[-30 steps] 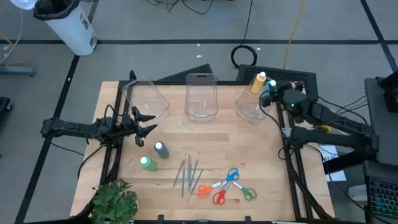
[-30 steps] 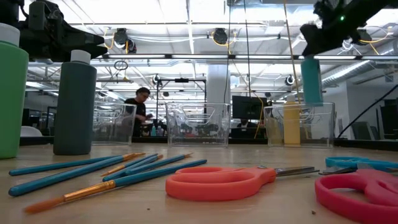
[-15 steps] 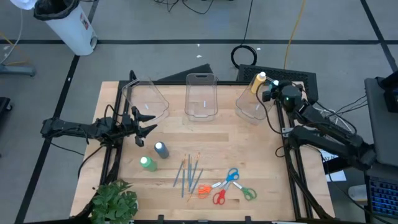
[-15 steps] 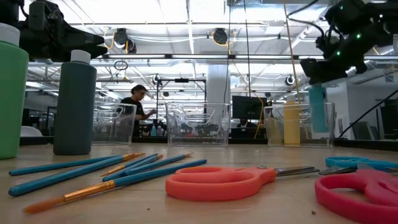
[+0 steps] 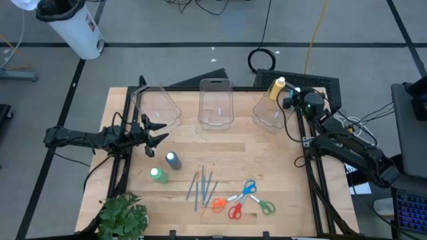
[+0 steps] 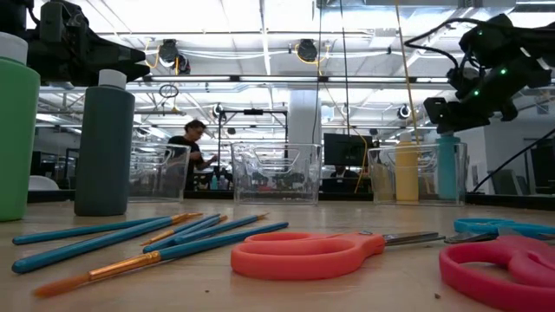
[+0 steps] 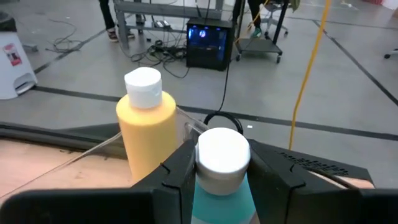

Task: Pick & Place Paint Supplies
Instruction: Put the light blue paint bottle into the right transparent bin

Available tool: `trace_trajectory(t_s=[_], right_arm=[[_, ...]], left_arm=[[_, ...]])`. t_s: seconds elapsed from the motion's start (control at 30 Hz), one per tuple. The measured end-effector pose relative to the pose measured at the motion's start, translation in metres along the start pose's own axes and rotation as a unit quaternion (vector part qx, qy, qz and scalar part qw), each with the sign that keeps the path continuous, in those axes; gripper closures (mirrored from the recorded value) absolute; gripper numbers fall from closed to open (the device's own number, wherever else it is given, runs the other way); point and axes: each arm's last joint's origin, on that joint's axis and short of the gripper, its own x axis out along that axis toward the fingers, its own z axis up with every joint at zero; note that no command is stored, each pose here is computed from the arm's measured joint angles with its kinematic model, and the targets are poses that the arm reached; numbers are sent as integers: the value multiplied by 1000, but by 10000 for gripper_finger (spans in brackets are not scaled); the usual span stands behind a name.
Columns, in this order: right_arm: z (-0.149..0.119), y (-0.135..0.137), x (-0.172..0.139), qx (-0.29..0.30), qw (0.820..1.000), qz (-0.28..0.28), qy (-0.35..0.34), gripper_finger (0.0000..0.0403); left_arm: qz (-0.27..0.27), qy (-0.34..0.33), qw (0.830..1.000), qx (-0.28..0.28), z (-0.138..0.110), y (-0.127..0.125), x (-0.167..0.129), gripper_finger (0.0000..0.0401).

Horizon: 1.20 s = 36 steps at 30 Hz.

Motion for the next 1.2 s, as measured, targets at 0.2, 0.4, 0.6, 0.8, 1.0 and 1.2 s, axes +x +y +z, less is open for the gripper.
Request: trace_trajectory(t_s=[0.2,0.4,0.6,0.8,1.0,1.2], right_arm=[[-1,-5,3,2,1000,-14,1,300],[-2,-6,8,0,1000,-4,10,300],[-2,-7,9,0,1000,-1,10,300],[-2,-7,9,0,1000,-1,10,300],[-3,-7,9,-1,1000,-1,12,256],[-3,-4,8,-5,1000,9,13,201]], left_arm=[[0,0,1000,0,0,0,0,194],[0,0,1000,0,0,0,0,194],[0,0,1000,0,0,0,0,194],[0,0,1000,0,0,0,0,194],[0,0,1000,0,0,0,0,194],[0,0,1000,0,0,0,0,194]])
